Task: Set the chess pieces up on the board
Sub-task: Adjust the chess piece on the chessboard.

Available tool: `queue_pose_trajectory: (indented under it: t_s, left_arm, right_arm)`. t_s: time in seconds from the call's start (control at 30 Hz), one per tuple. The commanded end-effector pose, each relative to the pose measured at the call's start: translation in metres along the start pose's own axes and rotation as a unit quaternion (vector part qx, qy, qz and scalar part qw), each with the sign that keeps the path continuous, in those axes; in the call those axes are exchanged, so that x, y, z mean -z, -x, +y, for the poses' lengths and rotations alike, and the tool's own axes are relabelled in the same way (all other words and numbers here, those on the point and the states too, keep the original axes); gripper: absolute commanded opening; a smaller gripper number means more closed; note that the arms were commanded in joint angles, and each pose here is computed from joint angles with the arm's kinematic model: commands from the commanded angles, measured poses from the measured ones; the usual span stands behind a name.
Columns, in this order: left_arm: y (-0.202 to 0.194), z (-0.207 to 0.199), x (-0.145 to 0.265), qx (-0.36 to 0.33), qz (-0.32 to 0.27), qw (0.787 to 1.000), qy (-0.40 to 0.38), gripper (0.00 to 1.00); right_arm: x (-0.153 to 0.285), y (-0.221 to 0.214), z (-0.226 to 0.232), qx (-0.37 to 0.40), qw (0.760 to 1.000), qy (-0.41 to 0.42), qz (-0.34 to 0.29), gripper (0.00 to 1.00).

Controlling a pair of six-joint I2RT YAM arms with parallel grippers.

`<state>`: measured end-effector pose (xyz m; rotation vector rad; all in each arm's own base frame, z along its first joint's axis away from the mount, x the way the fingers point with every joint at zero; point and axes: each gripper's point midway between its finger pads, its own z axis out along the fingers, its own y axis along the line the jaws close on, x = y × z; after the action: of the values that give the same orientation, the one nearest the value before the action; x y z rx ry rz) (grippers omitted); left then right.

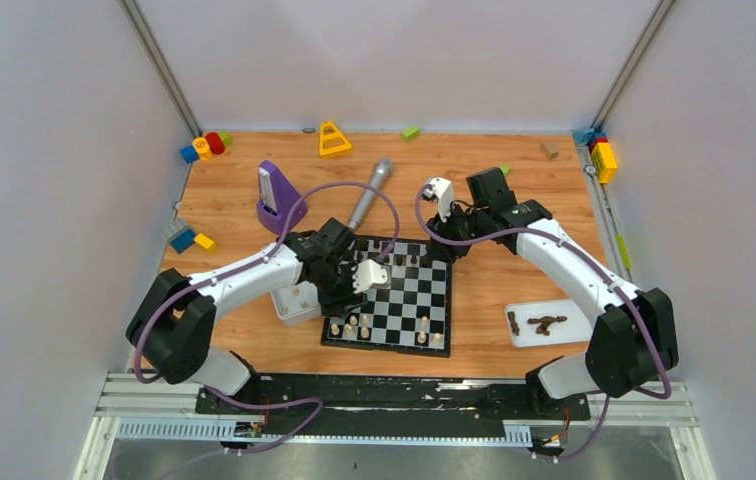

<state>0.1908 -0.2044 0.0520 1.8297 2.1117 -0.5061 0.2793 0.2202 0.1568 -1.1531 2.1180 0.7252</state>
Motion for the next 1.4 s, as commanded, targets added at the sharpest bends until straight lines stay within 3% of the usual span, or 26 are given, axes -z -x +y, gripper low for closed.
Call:
queue_pose_trajectory:
  t_s: [0.0, 0.53, 1.37]
  left_arm:
    - [0.011, 0.008, 0.001, -0.002, -0.005, 1.0, 0.011, 0.59]
    - [0.003, -0.001, -0.004, 0.0, 0.017, 1.0, -0.002, 0.42]
    - [0.001, -0.014, -0.002, 0.006, 0.019, 1.0, -0.024, 0.33]
  right_arm:
    - [0.002, 0.014, 0.005, 0.016, 0.999, 0.01, -0.027, 0.36]
    - [-0.002, 0.009, 0.004, 0.011, 1.0, 0.015, -0.02, 0.35]
    - [-0.007, 0.003, 0.001, 0.007, 1.0, 0.012, -0.01, 0.35]
